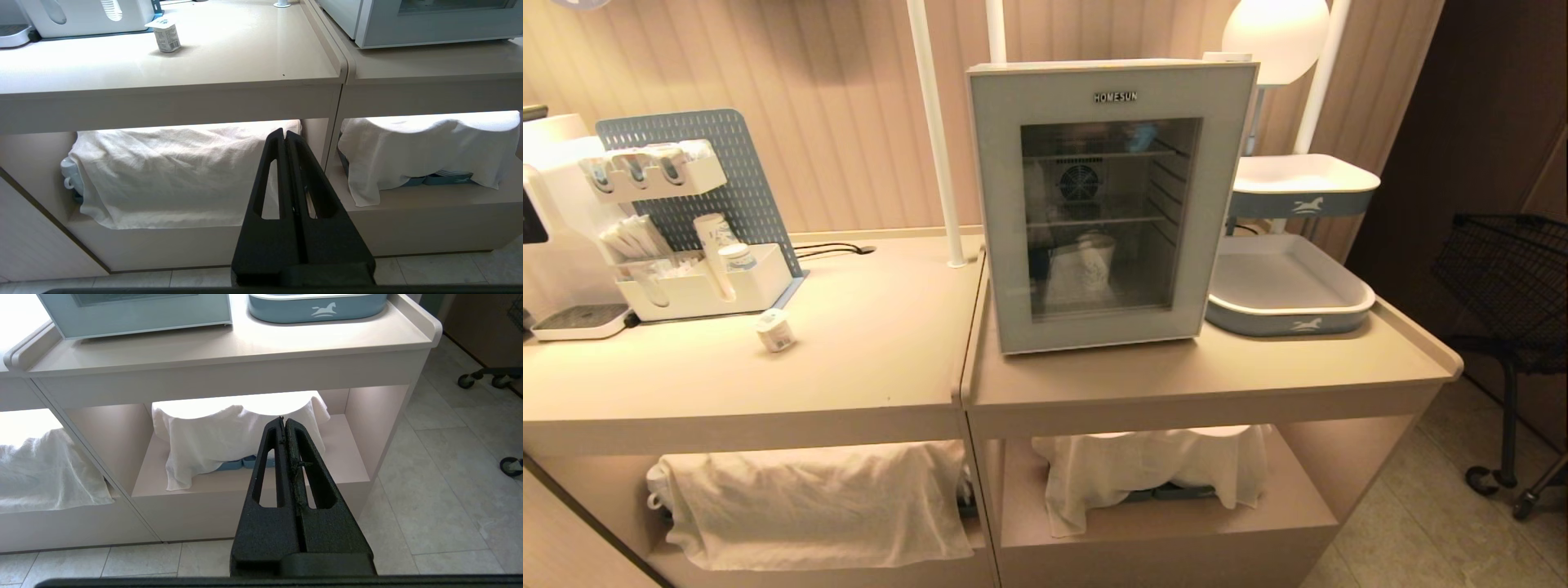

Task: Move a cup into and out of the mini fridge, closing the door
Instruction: Open the freezer door

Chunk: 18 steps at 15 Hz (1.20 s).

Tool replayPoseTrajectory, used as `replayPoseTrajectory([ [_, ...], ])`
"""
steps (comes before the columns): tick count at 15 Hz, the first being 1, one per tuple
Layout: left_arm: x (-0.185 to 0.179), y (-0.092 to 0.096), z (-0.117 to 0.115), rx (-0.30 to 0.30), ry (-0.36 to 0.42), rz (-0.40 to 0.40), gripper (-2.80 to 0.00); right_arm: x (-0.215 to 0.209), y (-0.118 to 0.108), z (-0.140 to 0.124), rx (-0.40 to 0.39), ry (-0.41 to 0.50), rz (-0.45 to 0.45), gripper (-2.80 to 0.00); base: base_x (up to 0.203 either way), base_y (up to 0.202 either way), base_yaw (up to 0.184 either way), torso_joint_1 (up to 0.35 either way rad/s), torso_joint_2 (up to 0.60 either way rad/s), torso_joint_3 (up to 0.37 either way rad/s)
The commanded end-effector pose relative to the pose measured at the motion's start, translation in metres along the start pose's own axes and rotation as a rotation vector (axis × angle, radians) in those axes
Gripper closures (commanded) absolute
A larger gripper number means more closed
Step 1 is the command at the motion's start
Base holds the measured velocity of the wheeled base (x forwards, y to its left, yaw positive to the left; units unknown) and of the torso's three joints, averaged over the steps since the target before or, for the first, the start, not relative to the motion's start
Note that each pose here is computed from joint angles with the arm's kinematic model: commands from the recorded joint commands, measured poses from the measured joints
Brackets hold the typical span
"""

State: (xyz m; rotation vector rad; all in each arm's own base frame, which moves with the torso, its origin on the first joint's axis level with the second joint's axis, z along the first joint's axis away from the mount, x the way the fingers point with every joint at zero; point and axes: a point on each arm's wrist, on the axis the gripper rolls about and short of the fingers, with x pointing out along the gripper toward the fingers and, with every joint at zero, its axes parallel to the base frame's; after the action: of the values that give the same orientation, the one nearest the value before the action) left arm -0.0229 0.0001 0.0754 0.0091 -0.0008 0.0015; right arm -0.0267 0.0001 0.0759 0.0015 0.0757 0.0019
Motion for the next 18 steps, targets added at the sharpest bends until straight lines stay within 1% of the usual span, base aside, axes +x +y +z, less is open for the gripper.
replayPoseTrajectory([
  [1, 0.0001, 0.0000, 0.0000, 0.002, 0.001, 0.000, 0.00, 0.0001, 0.0000, 0.0000, -0.001, 0.002, 0.001, 0.00, 0.000, 0.000, 0.000, 0.000, 0.00, 0.000],
  [10, -0.0001, 0.0000, -0.0003, 0.009, 0.010, 0.000, 0.00, 0.0001, 0.0000, 0.0000, 0.000, 0.002, 0.001, 0.00, 0.000, 0.000, 0.000, 0.000, 0.00, 0.000],
  [18, 0.0001, 0.0000, 0.0001, 0.008, 0.001, 0.000, 0.00, 0.0001, 0.0000, 0.0000, 0.000, 0.002, 0.001, 0.00, 0.183, -0.031, 0.003, 0.002, 0.00, 0.002],
])
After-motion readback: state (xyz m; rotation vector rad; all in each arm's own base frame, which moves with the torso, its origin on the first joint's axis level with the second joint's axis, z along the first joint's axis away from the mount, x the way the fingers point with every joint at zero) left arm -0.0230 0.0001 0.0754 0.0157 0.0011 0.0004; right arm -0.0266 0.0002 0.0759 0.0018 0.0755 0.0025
